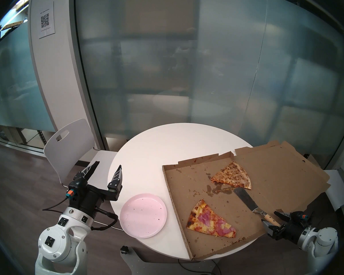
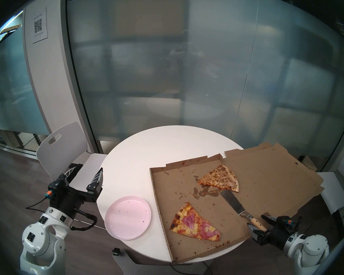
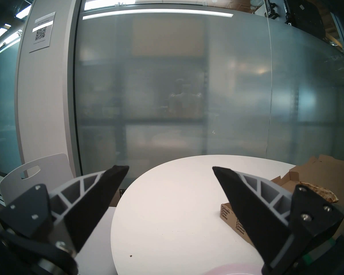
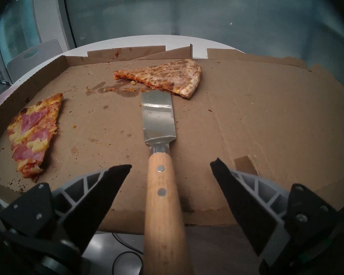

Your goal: Put pizza slice onto the plate

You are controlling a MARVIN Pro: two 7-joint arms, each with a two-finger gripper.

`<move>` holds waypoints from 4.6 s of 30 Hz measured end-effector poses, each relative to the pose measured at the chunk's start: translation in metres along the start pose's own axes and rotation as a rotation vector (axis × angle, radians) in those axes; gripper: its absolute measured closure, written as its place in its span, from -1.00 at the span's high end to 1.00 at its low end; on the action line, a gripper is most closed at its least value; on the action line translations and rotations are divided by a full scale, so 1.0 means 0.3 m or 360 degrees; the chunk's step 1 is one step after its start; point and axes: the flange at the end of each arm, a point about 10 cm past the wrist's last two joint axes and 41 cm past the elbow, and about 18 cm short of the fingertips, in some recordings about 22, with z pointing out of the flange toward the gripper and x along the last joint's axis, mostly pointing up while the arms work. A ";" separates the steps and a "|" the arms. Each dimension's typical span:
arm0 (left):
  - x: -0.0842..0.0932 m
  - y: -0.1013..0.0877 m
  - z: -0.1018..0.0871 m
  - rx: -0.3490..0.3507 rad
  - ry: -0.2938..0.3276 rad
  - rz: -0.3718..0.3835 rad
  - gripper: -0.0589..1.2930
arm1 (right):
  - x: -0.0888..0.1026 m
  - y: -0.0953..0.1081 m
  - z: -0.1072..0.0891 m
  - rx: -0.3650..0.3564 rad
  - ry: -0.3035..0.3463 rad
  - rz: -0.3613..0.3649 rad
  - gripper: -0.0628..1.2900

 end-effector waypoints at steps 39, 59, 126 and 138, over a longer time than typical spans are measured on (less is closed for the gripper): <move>0.000 0.000 0.000 0.0000 0.0000 0.0000 0.88 | 0.037 0.058 0.048 0.0065 -0.0072 -0.0082 0.80; 0.000 0.000 0.000 0.0000 0.0000 0.0000 0.88 | 0.045 0.067 0.031 0.0083 -0.0097 -0.0082 -0.27; 0.000 0.000 0.000 0.0000 0.0000 0.0000 0.88 | 0.142 -0.006 -0.159 0.0497 -0.0097 -0.0529 -0.75; 0.000 0.000 0.000 0.0000 0.0000 0.0000 0.88 | 0.105 0.047 -0.158 0.0612 -0.0166 -0.0561 -0.75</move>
